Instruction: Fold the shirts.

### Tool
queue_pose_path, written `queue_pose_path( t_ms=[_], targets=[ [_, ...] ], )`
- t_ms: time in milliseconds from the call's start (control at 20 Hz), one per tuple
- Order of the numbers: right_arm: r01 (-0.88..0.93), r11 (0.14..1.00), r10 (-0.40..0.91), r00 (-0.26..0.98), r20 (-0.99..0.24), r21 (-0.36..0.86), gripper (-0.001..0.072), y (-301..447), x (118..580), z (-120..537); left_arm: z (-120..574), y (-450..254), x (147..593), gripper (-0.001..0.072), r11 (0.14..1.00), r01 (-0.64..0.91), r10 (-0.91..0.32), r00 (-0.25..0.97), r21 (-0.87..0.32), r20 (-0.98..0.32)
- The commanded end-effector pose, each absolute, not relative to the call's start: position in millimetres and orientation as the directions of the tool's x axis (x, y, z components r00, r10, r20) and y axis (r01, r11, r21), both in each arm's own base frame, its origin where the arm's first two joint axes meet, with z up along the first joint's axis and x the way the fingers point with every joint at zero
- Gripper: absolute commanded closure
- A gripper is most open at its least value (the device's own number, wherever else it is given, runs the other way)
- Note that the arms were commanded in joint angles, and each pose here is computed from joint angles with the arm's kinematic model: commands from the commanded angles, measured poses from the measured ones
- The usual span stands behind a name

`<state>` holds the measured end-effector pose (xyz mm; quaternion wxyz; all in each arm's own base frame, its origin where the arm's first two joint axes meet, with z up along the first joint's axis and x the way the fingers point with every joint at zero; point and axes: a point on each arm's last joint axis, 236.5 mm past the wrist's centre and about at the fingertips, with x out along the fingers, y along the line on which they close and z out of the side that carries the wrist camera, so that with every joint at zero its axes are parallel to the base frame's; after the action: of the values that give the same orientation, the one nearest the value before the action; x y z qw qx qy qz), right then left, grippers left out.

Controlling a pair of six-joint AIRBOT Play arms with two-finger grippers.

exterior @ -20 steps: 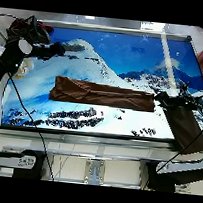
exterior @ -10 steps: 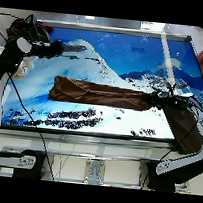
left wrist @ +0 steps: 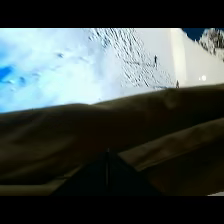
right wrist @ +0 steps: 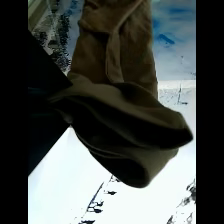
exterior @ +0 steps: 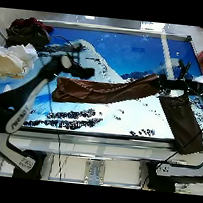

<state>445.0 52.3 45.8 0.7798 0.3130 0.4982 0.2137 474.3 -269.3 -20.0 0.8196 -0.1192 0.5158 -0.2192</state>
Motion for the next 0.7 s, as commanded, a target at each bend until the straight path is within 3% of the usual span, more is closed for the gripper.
queue_pose_path(
  t_ms=[0,400,550,650],
  targets=[
    [-0.095,0.759,0.626,0.377,-0.683,0.644,0.0677,78.0,429.9,92.8,-78.6,-349.2,430.0,0.0691,0.834,0.29,-0.538,0.238,-0.469,-0.809],
    [-0.325,0.755,0.655,0.372,-0.657,0.569,0.0677,174.2,432.2,141.8,-92.4,-374.8,422.6,0.0691,0.815,0.282,-0.567,0.21,-0.506,-0.797],
    [-0.352,0.736,0.676,0.367,-0.639,0.578,0.0678,198.7,428.6,152.0,-37.7,-349.6,466.1,0.069,0.814,0.341,-0.566,0.293,-0.469,-0.77],
    [-0.377,0.719,0.695,0.365,-0.62,0.584,0.0679,219.4,425.9,156.4,32.3,-289.6,514.5,0.0689,0.858,0.36,-0.503,0.446,-0.366,-0.741]
  ],
)
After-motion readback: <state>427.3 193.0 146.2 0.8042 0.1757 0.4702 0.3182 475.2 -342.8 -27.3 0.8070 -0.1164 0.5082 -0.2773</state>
